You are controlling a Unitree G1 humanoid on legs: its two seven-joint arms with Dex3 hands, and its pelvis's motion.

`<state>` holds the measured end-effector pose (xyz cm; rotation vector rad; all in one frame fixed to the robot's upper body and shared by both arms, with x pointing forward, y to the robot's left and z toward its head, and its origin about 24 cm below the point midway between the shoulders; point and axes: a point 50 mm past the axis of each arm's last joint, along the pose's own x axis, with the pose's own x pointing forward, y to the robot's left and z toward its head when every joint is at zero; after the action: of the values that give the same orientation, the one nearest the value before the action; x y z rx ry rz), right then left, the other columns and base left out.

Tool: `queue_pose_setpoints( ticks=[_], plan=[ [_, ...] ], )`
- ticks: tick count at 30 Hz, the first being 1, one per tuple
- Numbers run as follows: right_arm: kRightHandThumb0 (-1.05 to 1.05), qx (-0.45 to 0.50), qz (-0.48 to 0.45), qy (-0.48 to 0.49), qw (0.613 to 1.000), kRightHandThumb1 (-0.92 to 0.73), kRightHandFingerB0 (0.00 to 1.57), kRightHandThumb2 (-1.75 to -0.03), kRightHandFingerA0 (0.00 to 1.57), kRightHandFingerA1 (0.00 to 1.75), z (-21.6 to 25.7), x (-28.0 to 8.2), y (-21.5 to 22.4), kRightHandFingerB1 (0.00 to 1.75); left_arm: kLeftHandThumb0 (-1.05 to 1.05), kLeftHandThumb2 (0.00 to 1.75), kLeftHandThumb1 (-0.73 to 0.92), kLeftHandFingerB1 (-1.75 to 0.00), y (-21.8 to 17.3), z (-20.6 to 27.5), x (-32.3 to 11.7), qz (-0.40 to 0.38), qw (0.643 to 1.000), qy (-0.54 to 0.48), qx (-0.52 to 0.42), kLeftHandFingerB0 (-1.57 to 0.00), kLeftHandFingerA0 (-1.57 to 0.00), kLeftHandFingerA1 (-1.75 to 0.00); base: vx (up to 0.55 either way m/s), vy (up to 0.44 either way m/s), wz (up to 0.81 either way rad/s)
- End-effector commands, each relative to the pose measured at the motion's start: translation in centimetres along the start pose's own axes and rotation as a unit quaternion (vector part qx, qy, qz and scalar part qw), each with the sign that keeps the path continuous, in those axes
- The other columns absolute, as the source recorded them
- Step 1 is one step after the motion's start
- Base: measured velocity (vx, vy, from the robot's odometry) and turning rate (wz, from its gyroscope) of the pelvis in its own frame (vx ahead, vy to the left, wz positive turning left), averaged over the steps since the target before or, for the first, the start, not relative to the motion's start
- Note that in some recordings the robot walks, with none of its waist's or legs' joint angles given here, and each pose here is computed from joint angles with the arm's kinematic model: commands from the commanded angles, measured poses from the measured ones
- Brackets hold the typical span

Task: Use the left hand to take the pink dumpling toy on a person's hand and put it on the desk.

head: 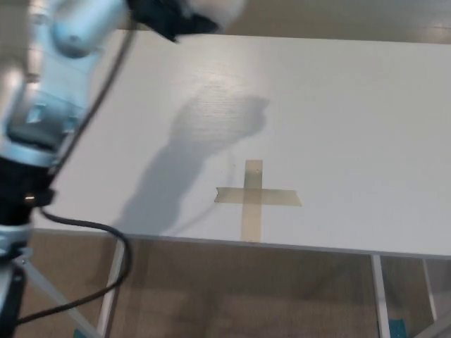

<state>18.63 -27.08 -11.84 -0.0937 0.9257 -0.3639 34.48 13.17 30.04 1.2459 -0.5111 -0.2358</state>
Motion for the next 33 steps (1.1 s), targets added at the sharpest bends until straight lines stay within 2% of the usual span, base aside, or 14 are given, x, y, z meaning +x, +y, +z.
queue_pose_setpoints(
  ticks=[1,2,3,6,7,11,13,20,23,26,27,28,29,33],
  plan=[
    [-0.19,-0.001,-0.001,0.011,1.000,-0.66,0.50,-0.59,0.61,0.45,-0.6,-0.1,-0.4,0.41,-0.29,0.65,0.74,-0.84,-1.4,-2.8,-1.3,-0.025,1.000,0.012,-0.007,-0.82,-0.75,-1.39,0.00,0.000,0.00],
    [-0.19,-0.002,-0.001,0.011,1.000,-0.66,0.50,-0.59,0.61,0.45,-0.7,-0.1,-0.4,0.42,-0.26,0.65,0.75,-1.03,-2.1,-3.6,-1.5,-0.035,0.999,0.026,-0.007,-0.74,-0.70,-1.47,0.00,0.000,0.00],
    [-0.19,-0.002,-0.001,0.011,1.000,-0.67,0.50,-0.59,0.61,0.45,-0.7,-0.1,-0.4,0.41,-0.27,0.64,0.75,-0.76,-3.5,-4.8,-1.8,-0.052,0.998,0.048,-0.003,-0.86,-0.67,-1.48,0.00,0.000,0.00],
    [-0.19,-0.001,-0.003,0.013,1.000,-0.67,0.49,-0.59,0.61,0.45,-0.8,-0.1,-0.5,0.41,-0.30,0.65,0.76,-0.54,-5.1,-5.7,-2.0,-0.074,0.995,0.067,0.008,-0.83,-0.69,-1.48,0.00,0.000,0.00],
    [-0.19,-0.001,-0.003,0.014,1.000,-0.67,0.48,-0.59,0.61,0.45,-0.9,-0.1,-0.4,0.41,-0.32,0.65,0.76,-0.44,-6.0,-6.1,-2.1,-0.089,0.993,0.078,0.016,-0.66,-0.74,-1.37,0.00,0.000,0.00],
    [-0.19,-0.007,-0.001,0.015,1.000,-0.67,0.47,-0.59,0.61,0.45,-0.9,-0.1,-0.2,0.41,-0.29,0.64,0.75,-0.42,-7.5,-6.8,-2.6,-0.118,0.988,0.095,0.030,-0.60,-0.79,-1.29,0.00,0.000,0.00],
    [-0.19,-0.006,0.000,0.014,1.000,-0.67,0.47,-0.60,0.61,0.45,-0.8,-0.1,-0.1,0.40,-0.26,0.62,0.75,-0.50,-8.7,-7.0,-2.7,-0.140,0.984,0.102,0.043,-0.77,-0.81,-1.16,0.00,0.000,0.00],
    [-0.19,-0.005,-0.001,0.013,1.000,-0.67,0.49,-0.59,0.61,0.45,-0.7,-0.1,0.1,0.41,-0.22,0.64,0.73,-0.60,-12.7,-7.2,-3.3,-0.172,0.979,0.098,0.055,-0.86,-0.71,-1.48,0.00,0.000,0.00],
    [-0.20,-0.011,0.001,0.012,1.000,-0.67,0.50,-0.60,0.61,0.45,-0.7,-0.1,0.2,0.41,-0.22,0.62,0.74,-0.44,-14.2,-7.1,-3.9,-0.189,0.975,0.099,0.059,-0.65,-0.70,-1.47,0.00,0.000,0.00],
    [-0.20,-0.010,0.004,0.011,1.000,-0.67,0.50,-0.60,0.61,0.45,-0.7,-0.1,0.2,0.41,-0.21,0.61,0.71,-0.44,-15.0,-7.0,-4.2,-0.205,0.971,0.101,0.069,-0.64,-0.72,-1.45,0.00,0.000,0.00],
    [-0.20,-0.008,0.004,0.011,1.000,-0.67,0.50,-0.60,0.61,0.45,-0.7,-0.1,0.3,0.41,-0.31,0.87,0.63,-0.58,-15.4,-7.0,-4.3,-0.213,0.969,0.103,0.076,-0.61,-0.84,-1.25,0.00,0.000,0.00],
    [-0.20,-0.008,0.004,0.012,1.000,-0.67,0.50,-0.60,0.61,0.45,-0.6,-0.1,0.3,0.41,-0.31,0.87,0.63,-0.58,-15.5,-7.1,-4.3,-0.217,0.967,0.104,0.079,-0.61,-0.84,-1.25,0.00,0.000,0.00],
    [-0.20,-0.007,0.002,0.014,1.000,-0.67,0.50,-0.60,0.61,0.45,-0.8,-0.1,0.3,0.41,-0.22,0.63,0.70,-0.43,-15.9,-7.1,-4.4,-0.227,0.965,0.106,0.082,-0.59,-0.75,-1.42,0.00,0.000,0.00],
    [-0.20,-0.007,-0.002,0.019,1.000,-0.67,0.50,-0.60,0.61,0.45,-1.1,-0.2,0.1,0.41,-0.25,0.62,0.69,-0.45,-16.5,-7.3,-4.6,-0.248,0.959,0.113,0.078,-0.65,-0.77,-1.37,0.00,0.000,0.00]
  ],
)
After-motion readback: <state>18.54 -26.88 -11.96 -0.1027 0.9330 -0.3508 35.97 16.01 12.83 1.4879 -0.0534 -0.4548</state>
